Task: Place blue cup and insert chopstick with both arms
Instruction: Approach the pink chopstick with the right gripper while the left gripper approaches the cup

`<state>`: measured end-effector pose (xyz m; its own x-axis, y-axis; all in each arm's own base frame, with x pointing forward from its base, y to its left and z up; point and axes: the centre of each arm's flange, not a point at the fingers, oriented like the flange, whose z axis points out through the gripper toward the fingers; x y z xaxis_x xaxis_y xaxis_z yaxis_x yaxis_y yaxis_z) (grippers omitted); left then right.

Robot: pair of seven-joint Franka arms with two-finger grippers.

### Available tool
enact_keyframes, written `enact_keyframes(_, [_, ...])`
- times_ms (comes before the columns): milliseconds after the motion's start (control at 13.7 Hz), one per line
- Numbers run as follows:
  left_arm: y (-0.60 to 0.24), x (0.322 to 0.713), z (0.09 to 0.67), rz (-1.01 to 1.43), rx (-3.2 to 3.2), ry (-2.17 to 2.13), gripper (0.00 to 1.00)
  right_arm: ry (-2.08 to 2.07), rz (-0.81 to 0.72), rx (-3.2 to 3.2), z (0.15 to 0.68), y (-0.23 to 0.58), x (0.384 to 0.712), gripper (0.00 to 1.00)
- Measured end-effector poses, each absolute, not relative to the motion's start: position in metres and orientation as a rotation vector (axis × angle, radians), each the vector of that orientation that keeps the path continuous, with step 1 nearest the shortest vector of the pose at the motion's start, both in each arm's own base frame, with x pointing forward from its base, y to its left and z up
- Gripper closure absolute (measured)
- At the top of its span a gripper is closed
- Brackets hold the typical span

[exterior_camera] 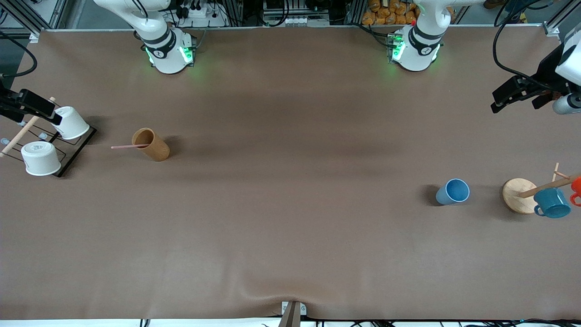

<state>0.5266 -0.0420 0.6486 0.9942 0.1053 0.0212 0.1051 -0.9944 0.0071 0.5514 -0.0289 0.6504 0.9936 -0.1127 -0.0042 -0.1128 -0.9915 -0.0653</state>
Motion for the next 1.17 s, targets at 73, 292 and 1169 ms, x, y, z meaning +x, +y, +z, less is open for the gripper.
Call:
enact_keyframes(73, [-0.042, 0.527, 0.649, 0.034, 3.131, 0.165, 0.0, 0.174, 0.001, -3.071, 0.65, -0.029, 0.551, 0.0])
enact_keyframes(292, [-0.042, 0.527, 0.647, 0.029, 3.133, 0.166, 0.0, 0.174, 0.001, -3.071, 0.65, -0.029, 0.551, 0.0])
enact_keyframes(1169, [-0.021, 0.577, 0.536, -0.072, 3.132, 0.22, 0.0, 0.174, 0.108, -3.074, 0.613, -0.029, 0.57, 0.0])
